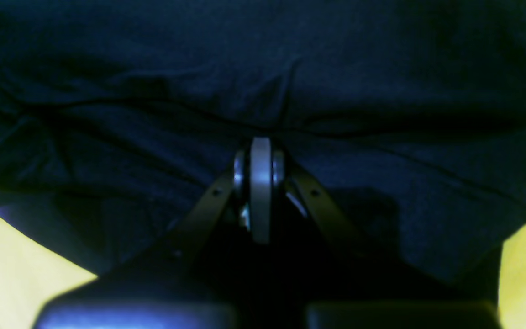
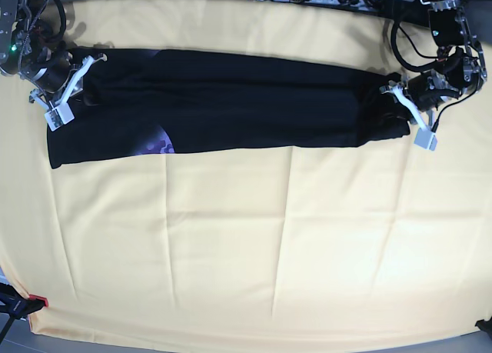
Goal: Fold the T-shirt properly
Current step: 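Grasp both ends of the folded strip with both grippers, then fold the left gripper's end toward the right gripper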
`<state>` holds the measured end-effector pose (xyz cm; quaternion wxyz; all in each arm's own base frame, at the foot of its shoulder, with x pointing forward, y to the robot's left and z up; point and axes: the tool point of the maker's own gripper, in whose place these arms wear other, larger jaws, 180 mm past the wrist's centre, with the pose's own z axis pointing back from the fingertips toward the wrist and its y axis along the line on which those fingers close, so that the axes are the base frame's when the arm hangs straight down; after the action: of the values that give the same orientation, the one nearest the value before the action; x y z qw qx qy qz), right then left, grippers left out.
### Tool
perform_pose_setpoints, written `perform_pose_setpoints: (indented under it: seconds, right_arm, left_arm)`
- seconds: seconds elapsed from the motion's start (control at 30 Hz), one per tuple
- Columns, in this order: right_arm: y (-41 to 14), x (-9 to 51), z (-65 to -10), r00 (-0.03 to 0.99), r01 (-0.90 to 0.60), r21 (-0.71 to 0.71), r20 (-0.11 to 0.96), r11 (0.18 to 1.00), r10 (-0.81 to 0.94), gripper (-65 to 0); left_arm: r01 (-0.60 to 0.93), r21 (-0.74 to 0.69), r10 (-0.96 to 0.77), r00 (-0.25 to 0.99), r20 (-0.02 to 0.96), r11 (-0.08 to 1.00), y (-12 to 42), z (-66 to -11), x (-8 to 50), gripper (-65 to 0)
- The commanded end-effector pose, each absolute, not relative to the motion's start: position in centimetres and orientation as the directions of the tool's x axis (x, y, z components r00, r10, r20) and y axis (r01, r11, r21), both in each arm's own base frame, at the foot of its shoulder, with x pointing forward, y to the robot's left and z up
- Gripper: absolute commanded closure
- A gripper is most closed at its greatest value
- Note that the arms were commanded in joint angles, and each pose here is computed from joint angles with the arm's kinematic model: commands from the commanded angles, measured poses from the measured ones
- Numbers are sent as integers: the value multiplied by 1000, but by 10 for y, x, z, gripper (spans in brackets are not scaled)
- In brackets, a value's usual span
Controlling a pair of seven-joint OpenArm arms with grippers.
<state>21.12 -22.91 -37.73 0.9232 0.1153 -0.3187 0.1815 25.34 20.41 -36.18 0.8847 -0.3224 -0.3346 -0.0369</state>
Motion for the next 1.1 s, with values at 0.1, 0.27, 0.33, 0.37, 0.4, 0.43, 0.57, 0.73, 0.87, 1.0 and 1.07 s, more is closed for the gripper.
perform_pose_setpoints:
  seconds: [0.1,0.27,0.33,0.37,0.4,0.43,0.57,0.73,0.87,1.0,1.07]
  right_arm:
    - [-234,214,-373,724,-411,76,632,909,275,0]
    - [-218,231,-352,694,-422,150,688,894,212,-225]
    - [-208,240,-337,659,-459,158,720,874,216,-335]
    - [-203,245,-328,637,-475,155,740,866,217,-340]
    - [-199,250,-319,612,-488,149,760,860,216,-339]
    - [-194,254,-309,586,-503,137,780,854,220,-339]
    - [-188,260,-292,536,-525,89,807,847,248,-339]
    - [-193,257,-299,561,-513,67,781,856,275,-339]
    - [-194,253,-304,579,-499,82,773,863,261,-339]
    - [-190,247,-309,585,-504,93,768,859,260,-338]
    - [-187,247,-312,581,-499,87,772,862,258,-338]
  left_arm:
    - [288,-510,145,745,651,811,219,-345,269,0]
    - [283,-448,131,707,695,848,243,-328,284,0]
    - [281,-429,119,705,700,859,251,-324,284,0]
    - [281,-418,110,704,701,864,255,-323,284,0]
    - [280,-404,98,706,701,871,259,-322,284,0]
    - [278,-384,82,708,701,880,264,-321,284,0]
    - [268,-262,-12,719,695,927,296,-316,285,0]
    - [270,-166,-84,720,689,948,326,-294,288,0]
    - [320,-277,-40,716,697,906,310,-278,285,0]
    - [455,-437,-12,703,711,775,268,-266,271,0]
    - [493,-474,-6,697,717,730,254,-266,266,0]
